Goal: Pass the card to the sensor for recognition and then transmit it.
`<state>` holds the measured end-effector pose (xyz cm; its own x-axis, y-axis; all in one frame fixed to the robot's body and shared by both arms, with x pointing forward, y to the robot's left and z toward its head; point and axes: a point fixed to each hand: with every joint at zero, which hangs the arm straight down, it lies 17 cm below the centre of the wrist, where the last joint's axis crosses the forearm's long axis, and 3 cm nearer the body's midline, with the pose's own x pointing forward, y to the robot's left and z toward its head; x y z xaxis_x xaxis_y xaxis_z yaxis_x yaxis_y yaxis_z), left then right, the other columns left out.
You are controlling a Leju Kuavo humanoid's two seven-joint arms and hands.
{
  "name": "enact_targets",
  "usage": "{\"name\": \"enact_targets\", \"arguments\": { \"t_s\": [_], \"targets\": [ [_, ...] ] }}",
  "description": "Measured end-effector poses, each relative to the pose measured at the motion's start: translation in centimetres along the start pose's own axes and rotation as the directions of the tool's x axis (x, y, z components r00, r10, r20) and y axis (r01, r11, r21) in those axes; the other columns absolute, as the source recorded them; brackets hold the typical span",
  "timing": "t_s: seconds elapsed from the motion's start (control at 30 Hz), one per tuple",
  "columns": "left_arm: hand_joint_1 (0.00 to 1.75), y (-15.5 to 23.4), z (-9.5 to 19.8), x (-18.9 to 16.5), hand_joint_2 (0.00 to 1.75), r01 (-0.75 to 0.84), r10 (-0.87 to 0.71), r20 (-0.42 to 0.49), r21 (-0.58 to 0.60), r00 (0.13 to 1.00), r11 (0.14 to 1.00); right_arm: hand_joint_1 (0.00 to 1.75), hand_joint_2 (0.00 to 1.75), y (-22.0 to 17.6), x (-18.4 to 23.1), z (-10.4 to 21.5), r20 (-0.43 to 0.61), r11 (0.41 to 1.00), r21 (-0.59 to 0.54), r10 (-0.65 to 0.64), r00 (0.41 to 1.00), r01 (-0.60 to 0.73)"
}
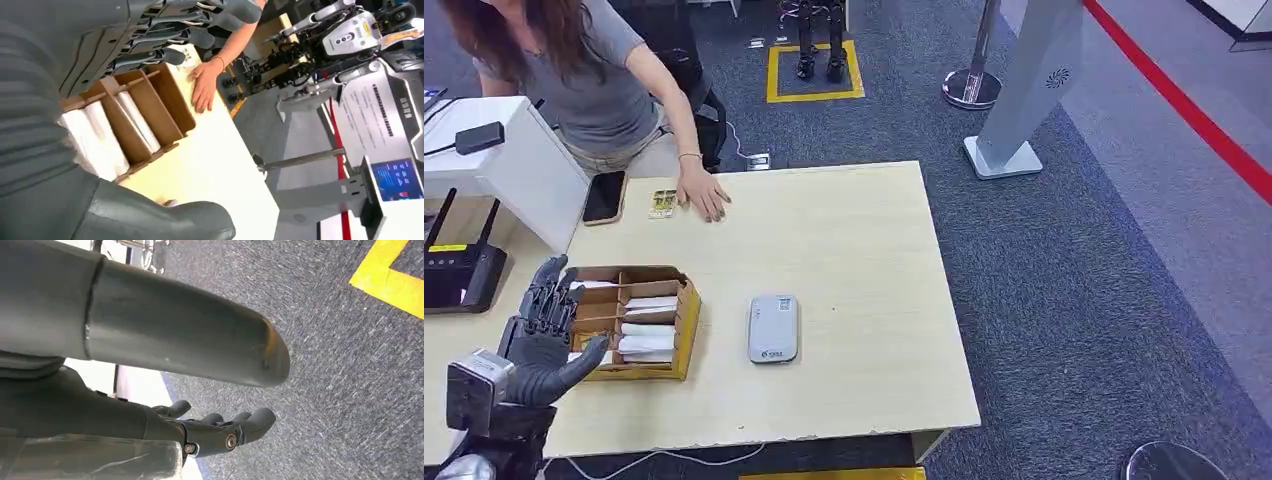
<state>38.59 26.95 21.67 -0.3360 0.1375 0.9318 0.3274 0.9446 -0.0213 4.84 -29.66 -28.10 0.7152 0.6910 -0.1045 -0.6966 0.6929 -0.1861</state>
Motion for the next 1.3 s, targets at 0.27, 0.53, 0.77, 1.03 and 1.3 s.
{"name": "enact_targets", "arguments": {
  "t_s": [0.27, 0.53, 0.77, 1.03, 1.3],
  "targets": [
    [0.00, -1.3, 0.6, -3.3, 1.75, 0.026, -0.025, -0.096, 0.004, 0.995, 1.000, 0.00, 0.00, -0.1, -0.2, 0.0, -0.010, 1.000, -0.002, 0.013, 1.000, -0.013],
    [0.00, -4.7, 0.9, -5.5, 1.75, 0.132, -0.129, -0.108, 0.024, 0.986, 0.991, 0.00, 0.00, 0.1, -0.7, 0.0, -0.030, 1.000, 0.009, 0.012, 0.999, -0.012],
    [0.00, -5.3, 0.6, -5.5, 1.75, 0.179, -0.174, -0.098, 0.040, 0.980, 0.983, 0.00, 0.00, 0.1, -0.7, 0.0, -0.030, 1.000, 0.007, 0.014, 0.999, -0.014],
    [0.00, -5.3, 0.3, -4.8, 1.75, 0.207, -0.201, -0.075, 0.070, 0.977, 0.976, 0.00, 0.00, 0.1, -0.7, 0.0, -0.027, 1.000, 0.007, 0.015, 1.000, -0.015],
    [0.00, -5.0, 0.0, -4.1, 1.75, 0.233, -0.229, -0.059, 0.090, 0.972, 0.968, 0.00, 0.00, 0.0, -0.8, 0.0, -0.029, 1.000, 0.008, 0.013, 0.999, -0.013]
  ]
}}
